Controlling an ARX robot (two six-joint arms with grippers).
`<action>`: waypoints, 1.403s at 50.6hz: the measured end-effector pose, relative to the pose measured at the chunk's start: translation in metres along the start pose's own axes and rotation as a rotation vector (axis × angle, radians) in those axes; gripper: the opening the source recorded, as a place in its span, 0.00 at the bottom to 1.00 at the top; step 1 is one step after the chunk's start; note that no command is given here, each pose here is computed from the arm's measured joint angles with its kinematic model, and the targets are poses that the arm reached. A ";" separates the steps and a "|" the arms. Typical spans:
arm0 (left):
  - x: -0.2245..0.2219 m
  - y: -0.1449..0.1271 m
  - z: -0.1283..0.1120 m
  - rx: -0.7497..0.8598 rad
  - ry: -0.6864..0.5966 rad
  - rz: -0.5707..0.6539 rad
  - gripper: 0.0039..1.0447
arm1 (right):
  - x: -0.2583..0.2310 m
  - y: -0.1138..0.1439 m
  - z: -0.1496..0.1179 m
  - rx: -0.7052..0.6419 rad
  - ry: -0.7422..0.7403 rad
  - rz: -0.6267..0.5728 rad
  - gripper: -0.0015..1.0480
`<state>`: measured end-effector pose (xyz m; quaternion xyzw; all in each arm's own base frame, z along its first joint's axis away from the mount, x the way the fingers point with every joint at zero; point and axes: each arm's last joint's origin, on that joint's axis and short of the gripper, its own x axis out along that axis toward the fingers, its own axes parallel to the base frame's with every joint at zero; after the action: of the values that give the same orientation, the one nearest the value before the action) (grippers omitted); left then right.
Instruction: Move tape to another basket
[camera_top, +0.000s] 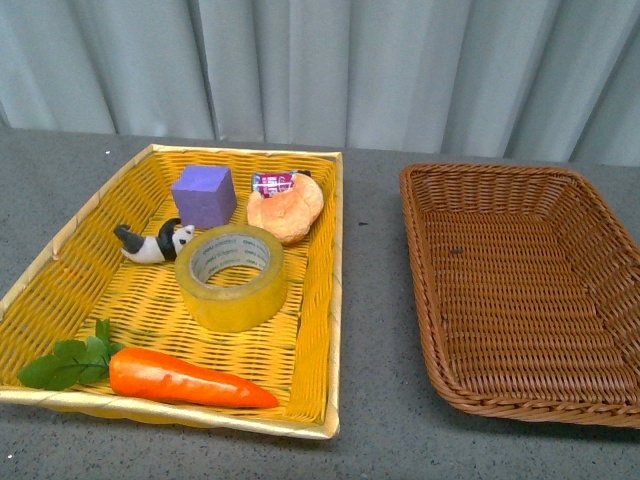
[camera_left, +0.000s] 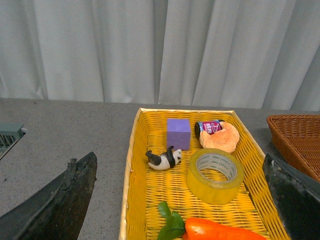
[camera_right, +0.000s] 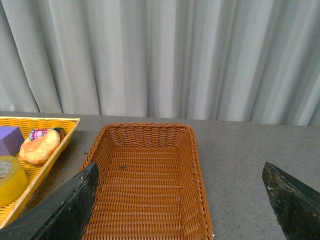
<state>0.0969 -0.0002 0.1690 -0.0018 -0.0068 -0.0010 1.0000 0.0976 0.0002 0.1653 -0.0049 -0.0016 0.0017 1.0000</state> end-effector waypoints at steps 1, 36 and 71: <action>0.000 0.000 0.000 0.000 0.000 0.000 0.94 | 0.000 0.000 0.000 0.000 0.000 0.000 0.91; 0.000 0.000 0.000 0.000 0.000 0.000 0.94 | 0.000 0.000 0.000 0.000 0.000 0.000 0.91; 0.122 -0.023 0.000 -0.077 0.444 0.061 0.94 | 0.000 0.000 0.000 0.000 -0.001 0.000 0.91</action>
<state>0.2189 -0.0232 0.1709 -0.0400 0.2135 0.0284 0.9757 0.0976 0.0002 0.1654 -0.0049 -0.0020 0.0017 1.0000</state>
